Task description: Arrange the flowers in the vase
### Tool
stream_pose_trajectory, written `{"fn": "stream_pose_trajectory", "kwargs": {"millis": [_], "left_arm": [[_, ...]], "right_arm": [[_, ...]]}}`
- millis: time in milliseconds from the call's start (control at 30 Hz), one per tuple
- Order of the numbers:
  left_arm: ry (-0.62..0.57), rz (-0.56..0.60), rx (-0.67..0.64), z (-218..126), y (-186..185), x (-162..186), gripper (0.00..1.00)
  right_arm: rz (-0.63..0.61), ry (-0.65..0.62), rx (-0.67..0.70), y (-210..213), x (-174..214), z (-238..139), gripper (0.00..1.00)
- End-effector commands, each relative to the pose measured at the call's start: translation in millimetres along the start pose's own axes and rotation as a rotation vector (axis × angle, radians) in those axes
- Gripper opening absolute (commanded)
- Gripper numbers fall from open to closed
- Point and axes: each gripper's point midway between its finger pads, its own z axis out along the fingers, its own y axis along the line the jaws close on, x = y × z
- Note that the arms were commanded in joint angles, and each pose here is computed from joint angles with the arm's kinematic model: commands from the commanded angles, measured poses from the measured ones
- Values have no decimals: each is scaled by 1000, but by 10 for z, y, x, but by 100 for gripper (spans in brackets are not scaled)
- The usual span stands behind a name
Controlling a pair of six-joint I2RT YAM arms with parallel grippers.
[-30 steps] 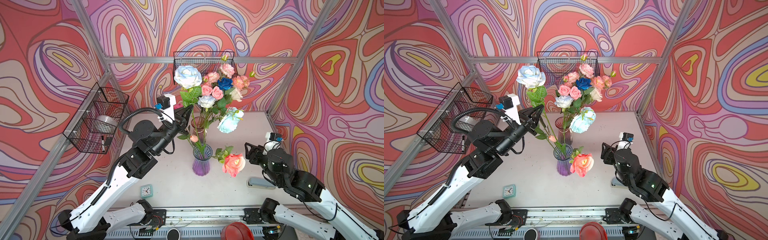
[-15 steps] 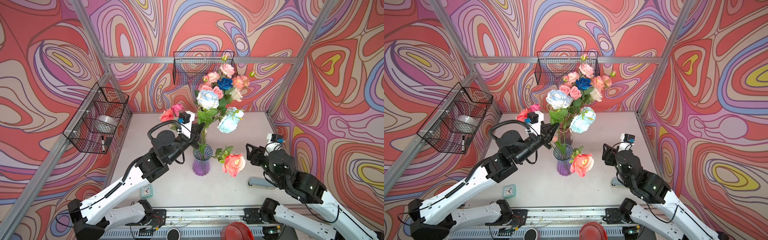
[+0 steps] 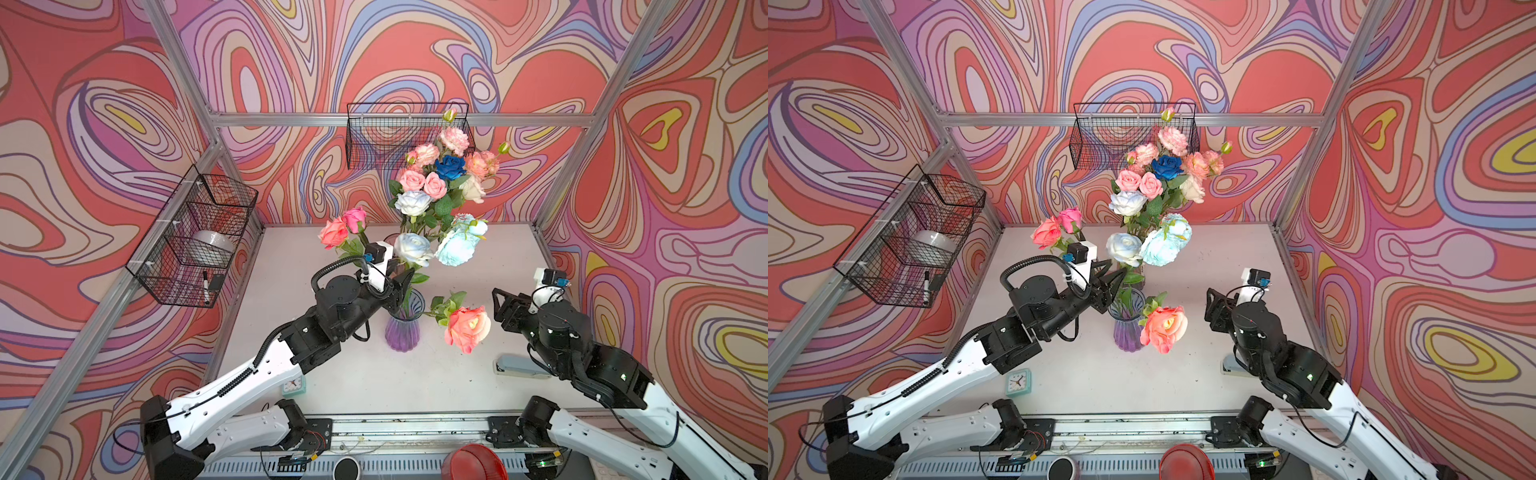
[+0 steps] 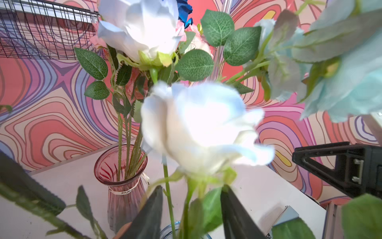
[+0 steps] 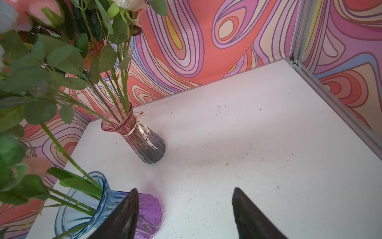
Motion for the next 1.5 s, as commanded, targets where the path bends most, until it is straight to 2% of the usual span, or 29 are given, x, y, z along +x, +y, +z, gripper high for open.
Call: {"fn": "stream_pose_trajectory", "kwargs": {"millis": [0,33,67,267,333,467,567,633,733,867,967,1133,1233,1333,1467], "left_arm": [[-102,-14,17,-168,-69,-414,76],[-116,-15,27,-201,-92,-496,97],[-133,-19,37,-239,-116,-589,100],[-304,-45,93,-637,-215,-1276,100],[-352,-27,60,-768,-157,-1445,100],[-386,40,-159,-923,208,-1534,100],[-352,88,-370,-976,620,-1479,100],[-301,19,-483,-1022,1045,-1388,100],[-304,-124,-595,-1190,1607,-1286,100],[-323,-242,-706,-1343,2066,-1109,100],[-273,-315,-762,-1290,2361,-796,100],[-85,-334,-837,-1008,2739,47,100],[46,-307,-902,-896,2961,532,100],[124,-225,-973,-897,3157,861,100],[226,-99,-995,-875,3301,1230,100]], "right_arm": [[-5,8,11,-32,34,9,74],[-4,7,12,-30,29,10,74],[-3,7,13,-30,33,15,74],[0,5,11,-24,32,21,75],[0,4,13,-29,44,32,75],[7,5,-2,-5,81,62,75],[6,13,-21,35,115,90,75],[3,23,-31,64,149,118,75],[-2,35,-42,95,181,141,75],[4,28,-47,77,178,118,75],[15,14,-43,30,174,88,75],[18,7,-27,-35,197,75,77],[14,8,-22,-40,202,83,78],[14,2,-25,-44,192,74,80],[14,-12,-37,-52,194,62,82]]}}
